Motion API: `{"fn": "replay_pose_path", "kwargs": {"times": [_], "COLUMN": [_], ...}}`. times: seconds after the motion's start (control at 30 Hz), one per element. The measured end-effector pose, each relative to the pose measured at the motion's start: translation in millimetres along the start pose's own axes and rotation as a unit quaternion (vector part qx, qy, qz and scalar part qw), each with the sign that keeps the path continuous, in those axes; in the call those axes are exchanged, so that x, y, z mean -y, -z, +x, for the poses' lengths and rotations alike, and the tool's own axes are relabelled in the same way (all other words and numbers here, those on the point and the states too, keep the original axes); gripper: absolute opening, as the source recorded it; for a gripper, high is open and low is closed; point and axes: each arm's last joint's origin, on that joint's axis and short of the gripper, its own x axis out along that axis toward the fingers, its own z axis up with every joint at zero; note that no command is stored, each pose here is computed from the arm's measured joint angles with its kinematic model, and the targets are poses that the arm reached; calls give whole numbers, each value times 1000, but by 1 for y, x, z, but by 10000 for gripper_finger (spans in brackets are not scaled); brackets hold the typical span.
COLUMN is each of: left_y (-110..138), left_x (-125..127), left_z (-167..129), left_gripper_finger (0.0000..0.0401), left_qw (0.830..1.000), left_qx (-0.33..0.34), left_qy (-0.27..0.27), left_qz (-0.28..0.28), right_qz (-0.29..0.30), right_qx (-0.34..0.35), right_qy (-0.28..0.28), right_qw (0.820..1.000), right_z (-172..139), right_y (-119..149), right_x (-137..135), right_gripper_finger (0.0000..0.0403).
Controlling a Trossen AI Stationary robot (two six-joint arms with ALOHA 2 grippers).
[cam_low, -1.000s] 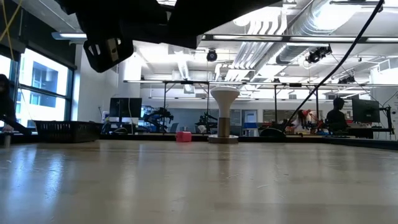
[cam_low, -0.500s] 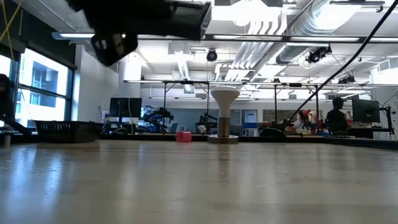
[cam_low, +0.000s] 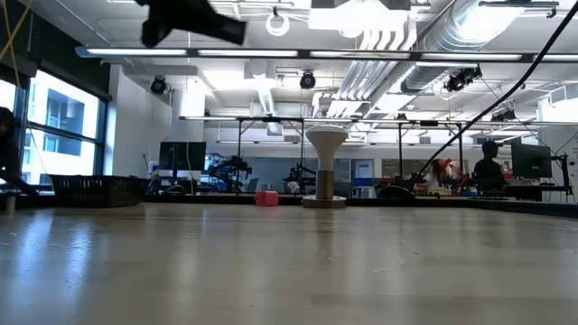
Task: Pick & Place Office items
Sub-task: Put the dark blue digital clock into the black bin
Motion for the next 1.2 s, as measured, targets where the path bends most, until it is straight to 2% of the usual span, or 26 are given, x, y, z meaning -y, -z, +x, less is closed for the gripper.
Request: {"fn": "replay_pose_path", "kwargs": {"times": [0.17, 0.27, 0.43, 0.57, 0.7, 0.87, 1.2], "left_y": [-12, -11, -6, -3, 1, 15, 48], "left_x": [-46, -70, -105, -129, -146, -169, -189], "left_z": [-25, -28, -27, -32, -33, -25, 1], "left_gripper_finger": [55, 55, 56, 56, 56, 56, 56], "left_qw": [992, 976, 932, 890, 862, 836, 847], "left_qx": [9, -11, -70, -121, -146, -133, -109], "left_qy": [-127, -217, -345, -424, -463, -510, -496], "left_qz": [-15, -35, -85, -118, -146, -151, -154], "right_qz": [80, 77, 70, 78, 88, 129, 136], "right_qx": [-84, -125, -183, -196, -209, -188, -197], "right_qy": [-28, -40, -54, -44, -32, -35, -31], "right_qw": [993, 988, 979, 977, 973, 973, 970], "right_z": [23, 38, 59, 62, 63, 67, 82], "right_y": [9, 14, 25, 39, 62, 69, 74], "right_x": [12, 13, 14, 21, 20, 25, 23], "right_gripper_finger": [221, 212, 196, 184, 174, 165, 162]}}
